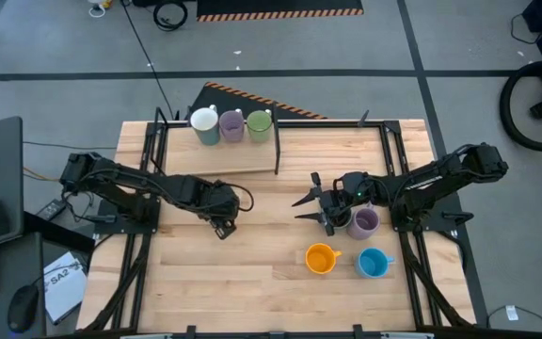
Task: Place coffee mugs
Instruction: Put the blue patterned mug on the shelf
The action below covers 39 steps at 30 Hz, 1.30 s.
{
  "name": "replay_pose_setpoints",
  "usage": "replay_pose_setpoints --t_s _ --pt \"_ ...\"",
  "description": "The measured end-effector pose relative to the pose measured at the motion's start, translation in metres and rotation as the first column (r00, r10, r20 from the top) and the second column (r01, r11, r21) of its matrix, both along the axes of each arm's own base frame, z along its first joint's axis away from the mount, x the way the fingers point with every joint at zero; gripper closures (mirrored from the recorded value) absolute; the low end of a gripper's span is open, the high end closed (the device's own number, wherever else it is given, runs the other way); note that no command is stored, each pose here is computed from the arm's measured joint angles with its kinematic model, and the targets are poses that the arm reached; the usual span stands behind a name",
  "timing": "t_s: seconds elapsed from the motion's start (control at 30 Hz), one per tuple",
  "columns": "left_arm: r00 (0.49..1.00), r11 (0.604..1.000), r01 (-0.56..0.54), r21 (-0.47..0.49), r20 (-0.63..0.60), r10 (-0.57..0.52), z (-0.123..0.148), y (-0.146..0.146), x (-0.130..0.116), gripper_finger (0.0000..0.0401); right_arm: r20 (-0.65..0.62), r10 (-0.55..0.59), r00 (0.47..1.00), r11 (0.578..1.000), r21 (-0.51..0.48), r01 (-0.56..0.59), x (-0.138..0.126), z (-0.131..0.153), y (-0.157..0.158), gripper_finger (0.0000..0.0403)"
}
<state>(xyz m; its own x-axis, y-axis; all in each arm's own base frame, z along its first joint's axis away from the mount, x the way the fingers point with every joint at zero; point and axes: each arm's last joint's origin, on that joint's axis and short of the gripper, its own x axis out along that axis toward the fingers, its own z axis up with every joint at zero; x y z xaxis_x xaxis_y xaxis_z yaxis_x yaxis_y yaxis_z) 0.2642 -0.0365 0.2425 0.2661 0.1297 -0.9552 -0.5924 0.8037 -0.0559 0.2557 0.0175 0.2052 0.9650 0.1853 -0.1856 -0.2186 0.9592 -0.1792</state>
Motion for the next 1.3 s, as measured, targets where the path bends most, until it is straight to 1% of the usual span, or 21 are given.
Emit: replay_pose_setpoints --t_s 0.17,0.53,0.63,0.83,0.93,0.97,1.03,1.1,1.13,1.2,1.3 --pt "1.0 1.0 0.006 0.008 -0.015 -0.006 -0.004 0.0 0.002 0.0277 0.001 0.001 1.0 1.0 0.001 -0.001 0.0 0.0 0.0 0.0245" --pt "0.982 0.987 0.155 0.053 -0.116 -0.148 -0.022 -0.008 0.009 0.0282 0.005 0.023 1.0 1.0 0.008 -0.023 0.0 0.0 0.002 0.0245" --pt "0.975 0.981 0.187 0.057 -0.132 -0.178 -0.022 -0.011 0.007 0.0304 0.007 0.024 1.0 1.0 0.008 -0.024 0.0 0.0 0.002 0.0245" --pt "0.955 0.971 0.236 0.029 -0.19 -0.226 -0.022 -0.015 0.001 0.0377 0.008 0.023 1.0 1.0 0.011 -0.023 0.0 0.0 0.002 0.0245" --pt "0.934 0.964 0.265 -0.007 -0.245 -0.259 -0.022 -0.019 -0.005 0.0379 0.008 0.023 1.0 1.0 0.012 -0.023 0.0 0.0 0.002 0.0245" --pt "0.92 0.956 0.294 -0.015 -0.268 -0.287 -0.022 -0.021 -0.008 0.0379 0.008 0.023 1.0 1.0 0.011 -0.024 0.0 0.0 0.002 0.0245" --pt "0.871 0.929 0.369 -0.029 -0.338 -0.356 -0.022 -0.027 -0.016 0.0379 0.008 0.023 1.0 1.0 0.012 -0.023 0.0 0.0 0.002 0.0245" --pt "0.796 0.879 0.475 -0.041 -0.406 -0.449 -0.019 -0.036 -0.025 0.0379 0.008 0.023 1.0 1.0 0.011 -0.023 0.0 0.0 0.002 0.0245" --pt "0.754 0.842 0.538 -0.04 -0.424 -0.502 -0.017 -0.041 -0.028 0.0379 0.008 0.023 1.0 1.0 0.011 -0.023 0.0 0.0 0.002 0.0245" --pt "0.662 0.752 0.659 -0.031 -0.452 -0.598 -0.016 -0.053 -0.033 0.0379 0.008 0.023 1.0 1.0 0.011 -0.023 0.0 0.0 0.002 0.0245" --pt "0.539 0.63 0.776 0.028 -0.547 -0.64 -0.013 -0.065 -0.045 0.0378 0.005 0.023 1.0 1.0 0.011 -0.023 0.0 0.0 0.002 0.0245"
